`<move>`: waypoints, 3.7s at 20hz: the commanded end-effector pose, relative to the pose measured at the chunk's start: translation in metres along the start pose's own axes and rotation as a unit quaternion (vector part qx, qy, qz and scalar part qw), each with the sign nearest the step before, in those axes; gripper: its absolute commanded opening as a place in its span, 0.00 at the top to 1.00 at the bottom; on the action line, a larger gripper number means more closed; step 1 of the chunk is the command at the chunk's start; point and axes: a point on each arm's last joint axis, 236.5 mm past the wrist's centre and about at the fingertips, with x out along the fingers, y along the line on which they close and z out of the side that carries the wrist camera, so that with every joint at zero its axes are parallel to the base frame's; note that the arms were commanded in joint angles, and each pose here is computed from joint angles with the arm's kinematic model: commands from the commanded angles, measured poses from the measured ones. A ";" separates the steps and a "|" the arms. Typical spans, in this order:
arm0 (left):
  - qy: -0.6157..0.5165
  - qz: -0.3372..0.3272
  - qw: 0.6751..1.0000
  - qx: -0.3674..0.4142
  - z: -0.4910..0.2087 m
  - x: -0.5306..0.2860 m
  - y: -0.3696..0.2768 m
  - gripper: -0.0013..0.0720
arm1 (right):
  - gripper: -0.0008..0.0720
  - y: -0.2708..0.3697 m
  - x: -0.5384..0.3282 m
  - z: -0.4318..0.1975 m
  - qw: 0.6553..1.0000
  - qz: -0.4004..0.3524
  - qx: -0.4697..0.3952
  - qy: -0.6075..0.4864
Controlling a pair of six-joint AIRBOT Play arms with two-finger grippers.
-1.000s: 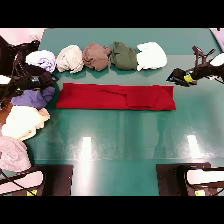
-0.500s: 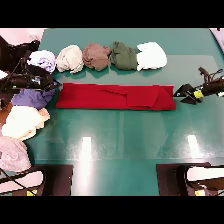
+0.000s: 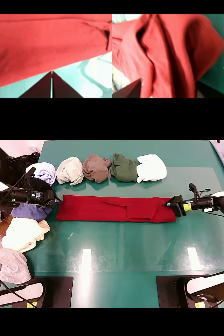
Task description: Fold the shirts.
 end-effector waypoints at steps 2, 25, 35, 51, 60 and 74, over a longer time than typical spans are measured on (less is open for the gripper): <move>0.038 0.027 0.999 0.023 -0.018 0.018 -0.008 0.95 | 0.76 0.011 0.015 0.005 0.999 0.007 -0.039 -0.007; 0.140 -0.038 0.978 0.148 -0.052 0.275 -0.180 0.95 | 0.97 0.326 -0.057 -0.046 0.929 0.077 -0.360 -0.037; 0.107 0.017 0.974 0.198 0.037 0.155 -0.156 0.95 | 0.97 0.372 -0.019 -0.074 0.912 0.104 -0.394 -0.039; -0.005 0.123 0.975 0.186 0.105 -0.054 -0.100 0.95 | 0.96 0.416 0.180 -0.129 0.886 0.143 -0.441 0.028; 0.010 0.124 0.975 0.184 0.098 -0.055 -0.099 0.95 | 0.17 0.397 0.262 -0.163 0.887 0.134 -0.439 0.054; 0.000 0.122 0.974 0.189 0.103 -0.054 -0.101 0.95 | 0.09 0.167 0.144 -0.044 0.975 0.014 -0.197 0.104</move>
